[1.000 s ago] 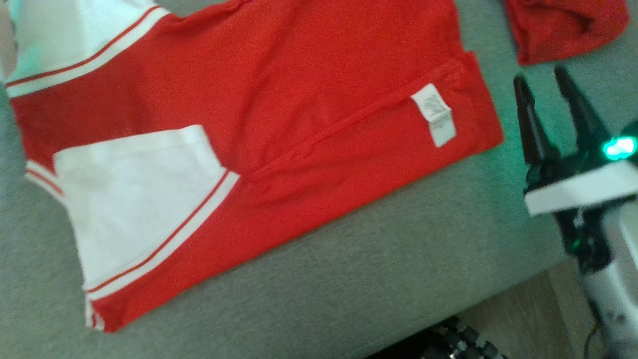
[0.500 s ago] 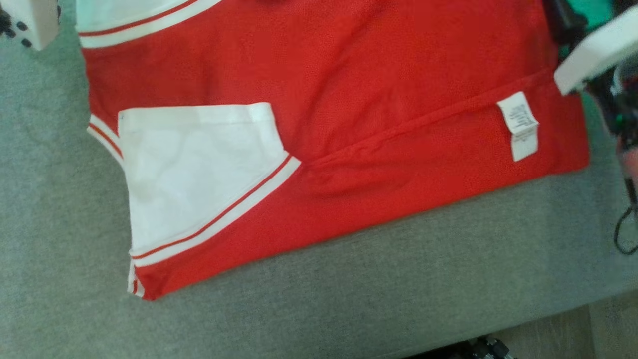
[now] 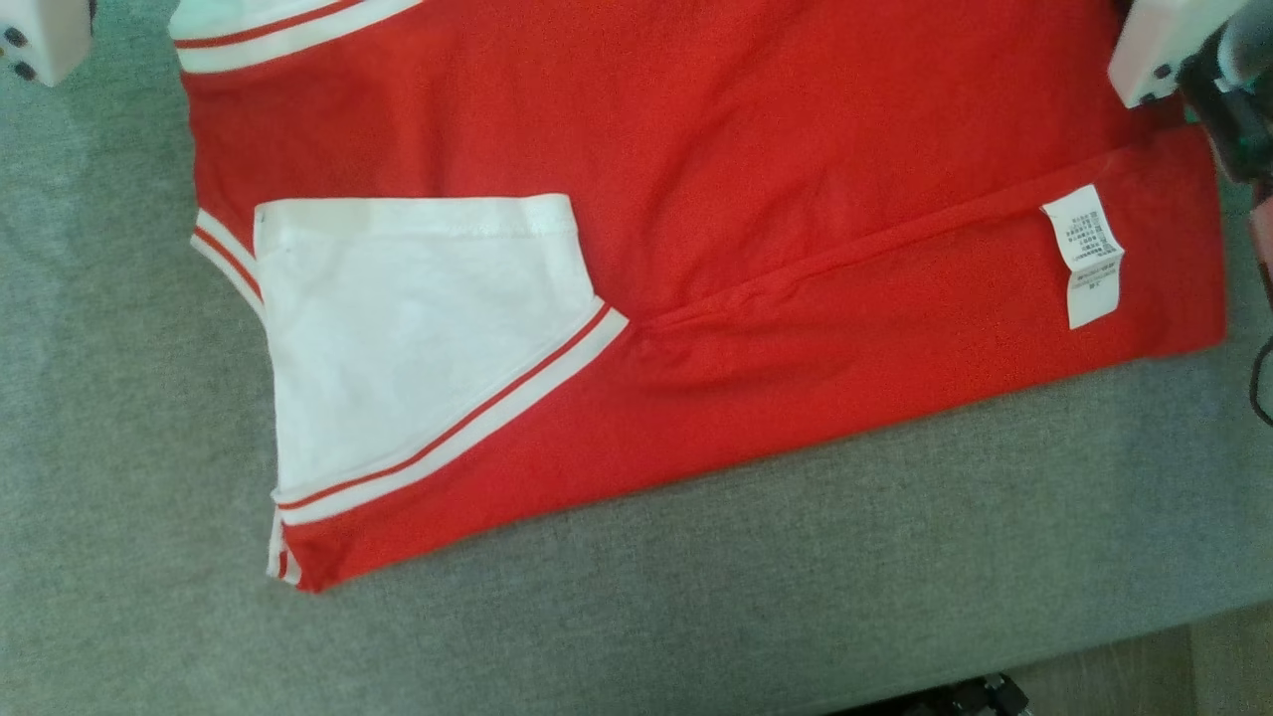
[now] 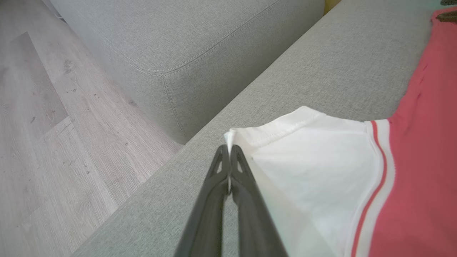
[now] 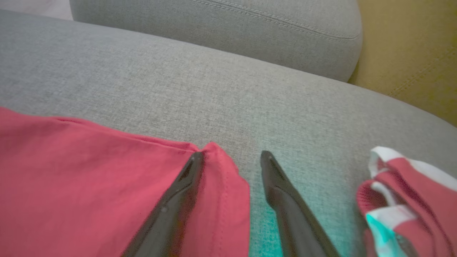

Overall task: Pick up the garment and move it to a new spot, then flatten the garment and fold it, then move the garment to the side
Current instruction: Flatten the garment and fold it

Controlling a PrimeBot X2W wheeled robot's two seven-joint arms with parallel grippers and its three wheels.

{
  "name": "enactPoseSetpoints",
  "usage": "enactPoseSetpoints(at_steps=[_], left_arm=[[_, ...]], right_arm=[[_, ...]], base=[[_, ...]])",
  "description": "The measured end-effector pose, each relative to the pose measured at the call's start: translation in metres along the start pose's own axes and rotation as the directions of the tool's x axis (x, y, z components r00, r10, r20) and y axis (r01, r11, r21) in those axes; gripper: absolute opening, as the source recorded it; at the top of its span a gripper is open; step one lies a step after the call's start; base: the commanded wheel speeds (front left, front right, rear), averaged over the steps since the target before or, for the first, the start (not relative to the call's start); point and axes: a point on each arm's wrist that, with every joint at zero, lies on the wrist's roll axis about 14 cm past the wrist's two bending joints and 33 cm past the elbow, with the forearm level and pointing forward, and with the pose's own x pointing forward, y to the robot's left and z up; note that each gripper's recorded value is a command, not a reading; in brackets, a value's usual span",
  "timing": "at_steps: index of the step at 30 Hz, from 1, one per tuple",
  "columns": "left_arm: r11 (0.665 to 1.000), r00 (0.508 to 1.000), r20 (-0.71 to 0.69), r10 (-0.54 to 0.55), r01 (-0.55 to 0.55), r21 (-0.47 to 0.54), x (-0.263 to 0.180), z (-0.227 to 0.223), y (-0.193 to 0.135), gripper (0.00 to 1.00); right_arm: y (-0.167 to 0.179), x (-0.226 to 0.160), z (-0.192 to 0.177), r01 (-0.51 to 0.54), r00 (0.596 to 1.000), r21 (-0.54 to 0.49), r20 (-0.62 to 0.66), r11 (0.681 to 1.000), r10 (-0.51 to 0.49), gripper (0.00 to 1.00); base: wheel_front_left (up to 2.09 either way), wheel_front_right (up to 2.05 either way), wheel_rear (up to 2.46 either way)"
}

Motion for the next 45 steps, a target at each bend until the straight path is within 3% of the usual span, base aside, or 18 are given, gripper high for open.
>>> enactPoseSetpoints(at_steps=[3, 7, 9, 12, 19, 30, 37, 45], left_arm=[[1.0, 1.0, 0.0, 0.004, -0.004, 0.004, -0.001, 0.002, 0.002, 0.0], [1.0, 1.0, 0.0, 0.007, -0.007, 0.008, -0.003, 0.002, 0.003, 0.0], [1.0, 1.0, -0.004, 0.007, -0.007, 0.015, -0.003, 0.002, 0.003, 0.0], [1.0, 1.0, 0.006, 0.005, -0.005, 0.015, -0.004, 0.003, 0.002, 0.0], [0.999, 0.996, 0.082, 0.02, -0.023, 0.037, -0.009, 0.019, 0.008, 0.0], [0.989, 0.948, 0.304, 0.09, -0.122, 0.088, -0.038, 0.068, 0.028, 0.0], [0.989, 0.91, 0.407, 0.073, -0.119, 0.088, -0.069, 0.098, 0.016, 0.0], [0.997, 0.942, 0.334, 0.027, -0.051, 0.063, -0.104, 0.046, -0.021, 0.0]], right_arm=[[0.004, 0.002, 0.001, -0.012, 1.0, -0.027, -0.017, 1.0, 0.011, 0.43], [0.009, 0.002, 0.001, -0.028, 0.999, -0.041, -0.046, 0.999, 0.026, 0.21], [0.009, 0.002, 0.002, -0.029, 0.998, -0.05, -0.052, 0.998, 0.027, 0.23], [0.01, 0.002, 0.003, -0.033, 0.998, -0.059, -0.054, 0.998, 0.03, 0.0], [0.011, 0.0, 0.013, -0.038, 0.999, -0.036, -0.001, 0.999, 0.038, 0.0], [-0.002, -0.023, 0.07, -0.045, 0.964, 0.131, 0.266, 0.99, 0.008, 0.0], [-0.009, -0.049, 0.068, -0.056, 0.947, 0.203, 0.322, 0.978, -0.013, 0.0], [0.0, -0.073, 0.044, -0.08, 0.943, 0.225, 0.333, 0.971, 0.001, 0.0]], base=[[0.0, 0.0, 0.0], [0.0, 0.0, 0.0], [0.0, 0.0, 0.0], [0.0, 0.0, 0.0], [0.0, 0.0, 0.0], [0.0, 0.0, 0.0], [0.0, 0.0, 0.0], [0.0, 0.0, 0.0]])
